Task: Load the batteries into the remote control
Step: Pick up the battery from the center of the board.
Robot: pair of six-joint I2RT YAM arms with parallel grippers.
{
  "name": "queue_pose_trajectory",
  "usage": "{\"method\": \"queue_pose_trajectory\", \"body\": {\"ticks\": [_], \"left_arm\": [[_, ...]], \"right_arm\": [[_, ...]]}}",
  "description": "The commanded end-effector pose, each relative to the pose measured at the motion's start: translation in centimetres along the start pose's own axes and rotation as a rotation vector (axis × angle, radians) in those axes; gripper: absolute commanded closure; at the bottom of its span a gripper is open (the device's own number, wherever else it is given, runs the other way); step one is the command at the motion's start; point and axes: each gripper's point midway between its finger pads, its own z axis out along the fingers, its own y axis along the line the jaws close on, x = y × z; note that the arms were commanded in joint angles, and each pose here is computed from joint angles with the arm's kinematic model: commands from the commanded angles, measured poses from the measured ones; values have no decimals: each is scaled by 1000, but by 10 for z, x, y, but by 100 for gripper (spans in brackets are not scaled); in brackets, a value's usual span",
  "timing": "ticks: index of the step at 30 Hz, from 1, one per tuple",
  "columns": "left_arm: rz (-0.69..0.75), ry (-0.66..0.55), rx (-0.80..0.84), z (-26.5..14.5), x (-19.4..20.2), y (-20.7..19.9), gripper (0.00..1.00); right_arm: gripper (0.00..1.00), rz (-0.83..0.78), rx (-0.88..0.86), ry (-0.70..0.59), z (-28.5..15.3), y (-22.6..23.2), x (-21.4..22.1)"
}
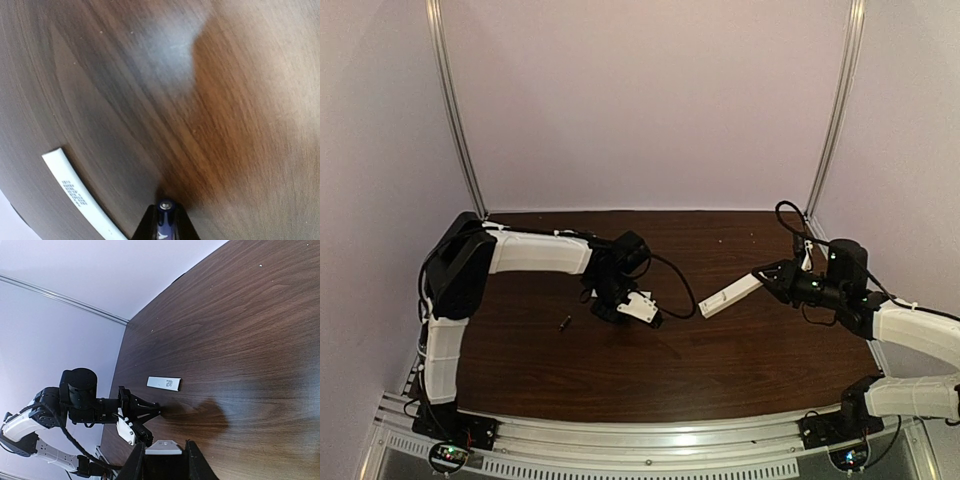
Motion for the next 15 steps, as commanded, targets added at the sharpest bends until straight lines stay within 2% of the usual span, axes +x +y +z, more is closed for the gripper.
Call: {"method": "queue_pose_trajectory", "body": {"ticks": [1, 5, 10, 15], "left_arm": [[-83, 18, 118, 17, 6, -26, 92], [-186, 8, 155, 15, 2, -33, 99], [-315, -199, 199, -18, -54, -32, 100], [-407, -309, 141, -52, -85, -18, 100]], "right_arm": [[100, -13, -17, -9, -3, 3, -3], [100, -13, -24, -8, -2, 4, -2], [100, -14, -25, 0, -2, 3, 0], [100, -2, -24, 10, -1, 1, 2]]}}
